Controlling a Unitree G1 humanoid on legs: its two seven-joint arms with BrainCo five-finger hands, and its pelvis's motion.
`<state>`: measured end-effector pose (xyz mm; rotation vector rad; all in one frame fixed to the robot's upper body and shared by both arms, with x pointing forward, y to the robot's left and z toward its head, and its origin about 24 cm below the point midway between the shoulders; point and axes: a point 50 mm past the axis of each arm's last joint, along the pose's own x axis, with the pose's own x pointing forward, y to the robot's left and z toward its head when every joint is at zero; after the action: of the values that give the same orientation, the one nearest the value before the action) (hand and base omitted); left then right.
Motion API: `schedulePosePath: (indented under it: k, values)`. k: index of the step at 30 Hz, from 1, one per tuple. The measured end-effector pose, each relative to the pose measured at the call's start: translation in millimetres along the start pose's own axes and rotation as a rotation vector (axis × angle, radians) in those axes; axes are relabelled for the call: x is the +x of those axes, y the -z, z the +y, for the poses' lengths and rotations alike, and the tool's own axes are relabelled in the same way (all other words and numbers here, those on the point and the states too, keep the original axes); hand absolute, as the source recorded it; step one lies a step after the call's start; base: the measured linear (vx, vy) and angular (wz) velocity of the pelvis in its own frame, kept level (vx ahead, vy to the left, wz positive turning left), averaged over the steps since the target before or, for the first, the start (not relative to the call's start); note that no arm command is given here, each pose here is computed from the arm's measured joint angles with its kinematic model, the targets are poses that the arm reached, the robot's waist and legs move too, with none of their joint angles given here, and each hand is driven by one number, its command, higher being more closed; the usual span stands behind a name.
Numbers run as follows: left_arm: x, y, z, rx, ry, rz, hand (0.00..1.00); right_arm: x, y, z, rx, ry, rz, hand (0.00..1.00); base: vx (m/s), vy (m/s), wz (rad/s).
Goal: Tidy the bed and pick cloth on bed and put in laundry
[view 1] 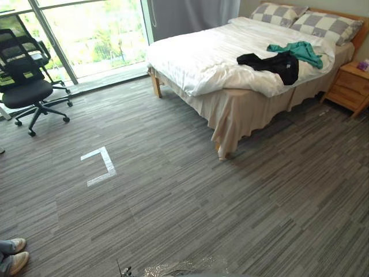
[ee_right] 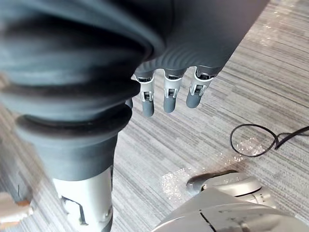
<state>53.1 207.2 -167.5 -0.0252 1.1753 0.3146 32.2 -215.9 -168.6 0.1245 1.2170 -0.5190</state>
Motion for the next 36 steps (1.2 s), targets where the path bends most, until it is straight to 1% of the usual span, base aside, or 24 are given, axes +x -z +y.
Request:
schedulePosePath:
  k: [2, 13, 20, 28, 31, 33, 36]
  values:
    - [1.3, -3.9, -1.6, 0.071, 0.005, -0.01, 0.0, 0.1, 1.1, -0.4, 0.014, 0.005, 0.003, 0.0, 0.13, 0.013, -0.06]
    - [4.4, -16.4, -3.0, 0.106, 0.007, -0.04, 0.0, 2.0, -8.2, 6.7, 0.02, -0.011, -0.019, 0.0, 0.03, 0.001, -0.02]
    - [5.1, -20.3, -4.4, 0.165, 0.013, -0.055, 0.0, 2.5, -11.6, 8.0, -0.015, -0.017, -0.031, 0.0, -0.04, -0.017, -0.06]
    - [8.0, -37.5, 3.6, 0.177, 0.0, -0.096, 0.0, 2.3, -27.5, 25.2, 0.046, -0.057, -0.082, 0.0, -0.05, -0.041, -0.37]
    - [8.6, -40.8, 3.7, 0.173, -0.001, -0.101, 0.0, 2.6, -29.3, 25.7, 0.056, -0.057, -0.084, 0.0, 0.05, -0.057, -0.35]
    - [9.9, -51.4, -8.4, 0.159, 0.024, -0.127, 0.0, 3.6, -34.0, 23.3, 0.083, -0.055, -0.094, 0.0, 0.16, -0.115, -0.33]
    - [8.3, -73.0, -51.1, 0.148, 0.126, -0.188, 0.0, 6.4, -52.6, 17.2, 0.122, -0.043, -0.139, 0.0, 0.25, -0.154, -0.28]
